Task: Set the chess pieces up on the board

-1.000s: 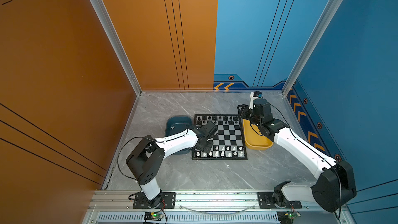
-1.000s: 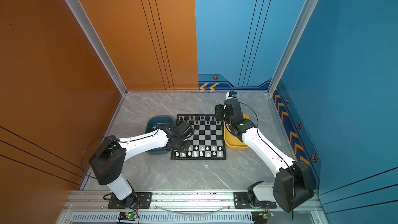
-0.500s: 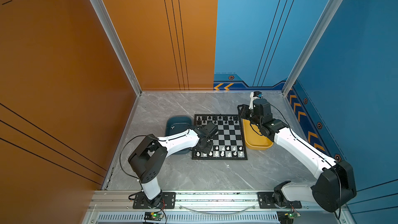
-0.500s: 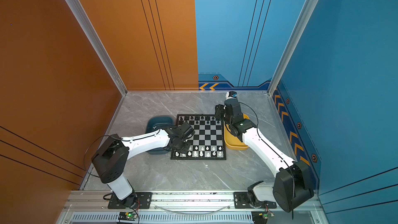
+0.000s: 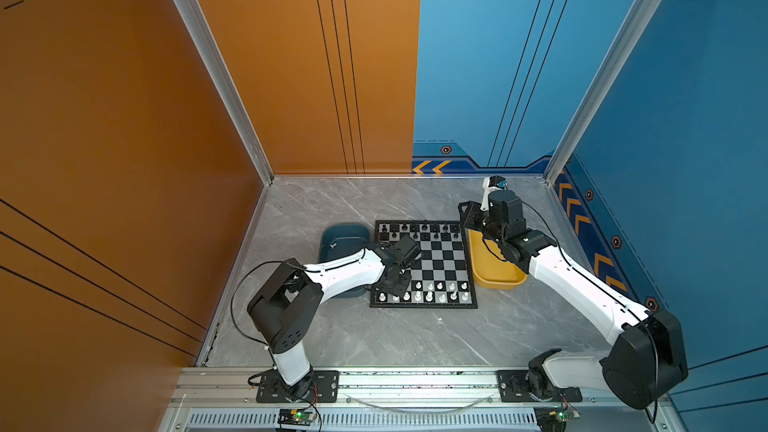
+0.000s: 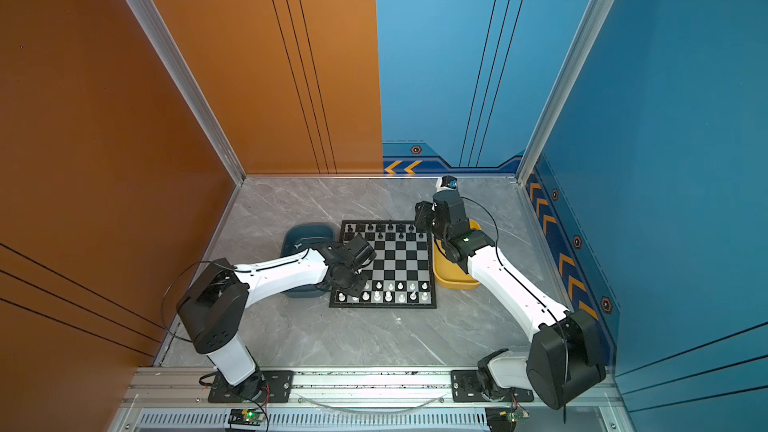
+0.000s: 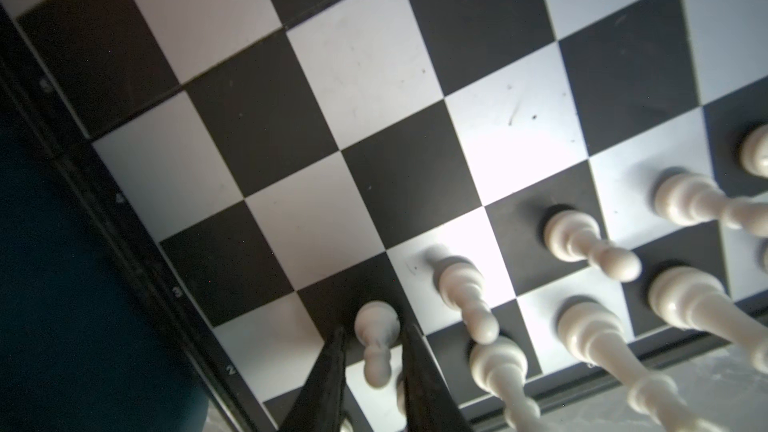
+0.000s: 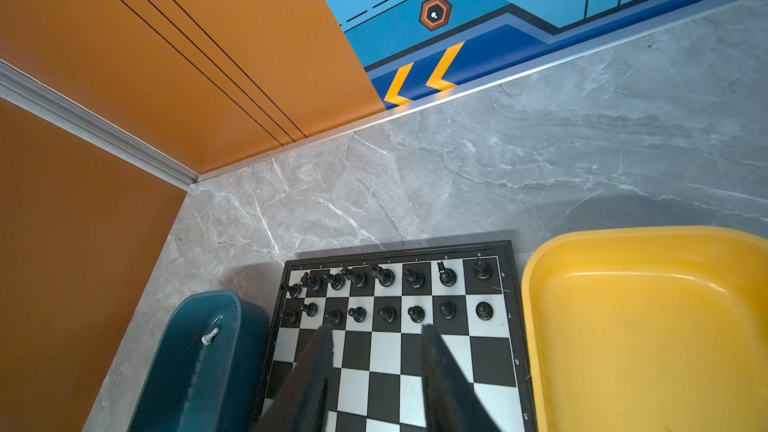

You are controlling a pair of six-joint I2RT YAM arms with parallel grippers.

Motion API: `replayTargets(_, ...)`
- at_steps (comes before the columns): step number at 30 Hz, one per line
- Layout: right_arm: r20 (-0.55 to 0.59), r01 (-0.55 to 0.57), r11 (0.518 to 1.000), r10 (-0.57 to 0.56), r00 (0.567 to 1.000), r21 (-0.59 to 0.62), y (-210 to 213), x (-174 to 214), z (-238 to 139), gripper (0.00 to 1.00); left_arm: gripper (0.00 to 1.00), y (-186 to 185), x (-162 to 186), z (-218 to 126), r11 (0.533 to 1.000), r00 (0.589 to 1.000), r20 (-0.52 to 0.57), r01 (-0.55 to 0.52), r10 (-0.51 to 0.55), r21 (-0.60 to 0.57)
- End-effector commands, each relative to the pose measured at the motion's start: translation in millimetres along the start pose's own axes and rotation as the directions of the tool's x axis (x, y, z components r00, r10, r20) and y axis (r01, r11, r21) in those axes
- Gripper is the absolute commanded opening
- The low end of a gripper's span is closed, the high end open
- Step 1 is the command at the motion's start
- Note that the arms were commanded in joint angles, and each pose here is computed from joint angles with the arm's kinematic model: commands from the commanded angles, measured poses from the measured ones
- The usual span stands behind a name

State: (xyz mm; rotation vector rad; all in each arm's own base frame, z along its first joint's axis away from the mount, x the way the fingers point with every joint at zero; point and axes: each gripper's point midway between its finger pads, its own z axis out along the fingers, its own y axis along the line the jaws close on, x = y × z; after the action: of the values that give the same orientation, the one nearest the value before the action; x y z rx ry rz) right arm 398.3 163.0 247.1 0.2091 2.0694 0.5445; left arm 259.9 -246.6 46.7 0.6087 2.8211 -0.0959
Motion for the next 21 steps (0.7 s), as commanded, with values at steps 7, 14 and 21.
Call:
replayTargets(7,0.020,0.008,1.000,-0.008,1.000,0.018,-4,-6,-6,0.37,0.30,3,-3,-17,1.000,1.000,0.022,-0.001,0.002,-0.028)
replayTargets(14,0.022,0.008,1.000,-0.009,1.000,0.017,-4,-6,-7,0.37,0.31,5,-13,-28,0.999,0.998,0.056,-0.002,0.004,-0.032)
replayTargets(21,0.022,0.008,1.000,-0.008,1.000,0.017,-4,-6,-7,0.37,0.31,3,-33,-52,1.000,0.992,0.123,-0.020,0.022,-0.024)
